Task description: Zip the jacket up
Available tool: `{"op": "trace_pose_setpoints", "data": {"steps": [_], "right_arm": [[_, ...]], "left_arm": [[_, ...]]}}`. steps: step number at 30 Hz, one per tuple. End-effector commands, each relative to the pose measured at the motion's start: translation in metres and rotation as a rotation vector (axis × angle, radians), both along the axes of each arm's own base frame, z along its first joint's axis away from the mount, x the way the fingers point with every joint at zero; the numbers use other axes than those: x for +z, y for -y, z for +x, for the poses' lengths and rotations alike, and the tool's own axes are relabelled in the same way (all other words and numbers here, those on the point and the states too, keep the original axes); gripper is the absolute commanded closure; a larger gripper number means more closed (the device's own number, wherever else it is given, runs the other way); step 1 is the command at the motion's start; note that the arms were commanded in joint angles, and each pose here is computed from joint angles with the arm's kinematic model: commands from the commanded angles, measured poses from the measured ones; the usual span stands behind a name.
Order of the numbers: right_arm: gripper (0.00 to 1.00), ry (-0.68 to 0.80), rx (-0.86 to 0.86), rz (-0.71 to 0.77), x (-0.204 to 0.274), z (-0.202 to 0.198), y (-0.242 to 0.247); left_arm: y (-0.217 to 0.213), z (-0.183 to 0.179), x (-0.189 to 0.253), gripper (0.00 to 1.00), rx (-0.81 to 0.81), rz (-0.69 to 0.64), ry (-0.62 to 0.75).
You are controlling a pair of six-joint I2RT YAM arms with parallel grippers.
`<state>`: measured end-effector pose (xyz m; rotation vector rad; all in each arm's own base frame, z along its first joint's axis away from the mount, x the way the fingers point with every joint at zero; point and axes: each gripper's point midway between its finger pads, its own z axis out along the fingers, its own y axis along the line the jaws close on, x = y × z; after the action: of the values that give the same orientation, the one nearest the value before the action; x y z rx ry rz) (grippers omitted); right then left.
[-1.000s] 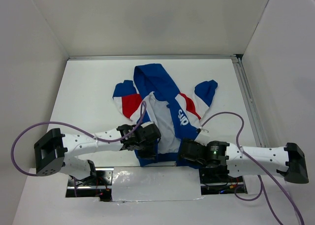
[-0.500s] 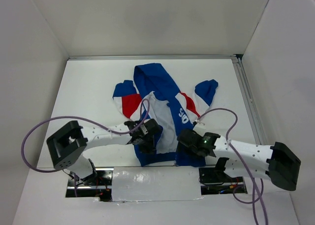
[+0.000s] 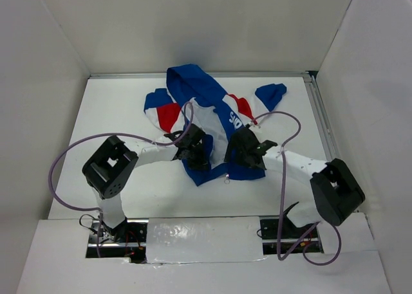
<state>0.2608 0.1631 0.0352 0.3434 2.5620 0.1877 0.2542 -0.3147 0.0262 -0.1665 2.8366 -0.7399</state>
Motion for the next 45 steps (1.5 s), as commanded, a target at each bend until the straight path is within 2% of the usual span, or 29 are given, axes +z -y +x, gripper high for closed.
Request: {"op": "trace_pose_setpoints", "data": {"steps": [1, 3, 8, 11, 19, 22, 24, 26, 29, 34, 35, 36, 45], "right_arm": [[0.02, 0.155, 0.043, -0.001, 0.054, 0.017, -0.010], [0.00, 0.183, 0.027, -0.005, 0.073, 0.005, -0.002], [0.00, 0.203, -0.005, 0.034, 0.086, -0.028, 0.011], [0.00, 0.166, 0.030, 0.095, 0.078, -0.042, 0.000], [0.01, 0.104, 0.011, 0.054, 0.048, -0.038, -0.005], [0.06, 0.069, -0.005, -0.003, 0.029, -0.027, -0.002], [0.09, 0.047, -0.007, -0.005, 0.022, -0.023, -0.002], [0.18, 0.012, -0.007, -0.005, 0.010, -0.022, -0.004], [0.22, -0.026, -0.014, -0.022, -0.005, -0.025, -0.004], [0.19, -0.087, -0.003, -0.019, -0.023, -0.032, -0.010], [0.17, -0.090, -0.005, -0.018, -0.025, -0.033, -0.010], [0.11, -0.092, -0.007, -0.016, -0.024, -0.034, -0.010], [0.06, -0.021, -0.045, -0.019, 0.003, -0.041, -0.002]], "left_arm": [[-0.003, 0.000, 0.012, 1.00, -0.035, 0.045, 0.086], [-0.010, -0.007, 0.018, 1.00, -0.007, 0.056, 0.091], [-0.038, -0.035, 0.013, 1.00, 0.044, 0.105, 0.047], [-0.045, -0.042, 0.020, 1.00, 0.052, 0.097, 0.054], [-0.050, -0.046, 0.020, 1.00, 0.056, 0.114, 0.065], [-0.049, -0.047, 0.020, 1.00, 0.052, 0.107, 0.067], [-0.049, -0.047, 0.020, 1.00, 0.050, 0.108, 0.066], [-0.049, -0.047, 0.020, 1.00, 0.051, 0.109, 0.068], [-0.048, -0.048, 0.020, 1.00, 0.047, 0.104, 0.070], [-0.046, -0.049, 0.020, 1.00, 0.041, 0.099, 0.064], [-0.047, -0.050, 0.020, 1.00, 0.043, 0.098, 0.063], [-0.046, -0.050, 0.019, 1.00, 0.041, 0.098, 0.059], [-0.046, -0.051, 0.018, 1.00, 0.039, 0.100, 0.054]]}}
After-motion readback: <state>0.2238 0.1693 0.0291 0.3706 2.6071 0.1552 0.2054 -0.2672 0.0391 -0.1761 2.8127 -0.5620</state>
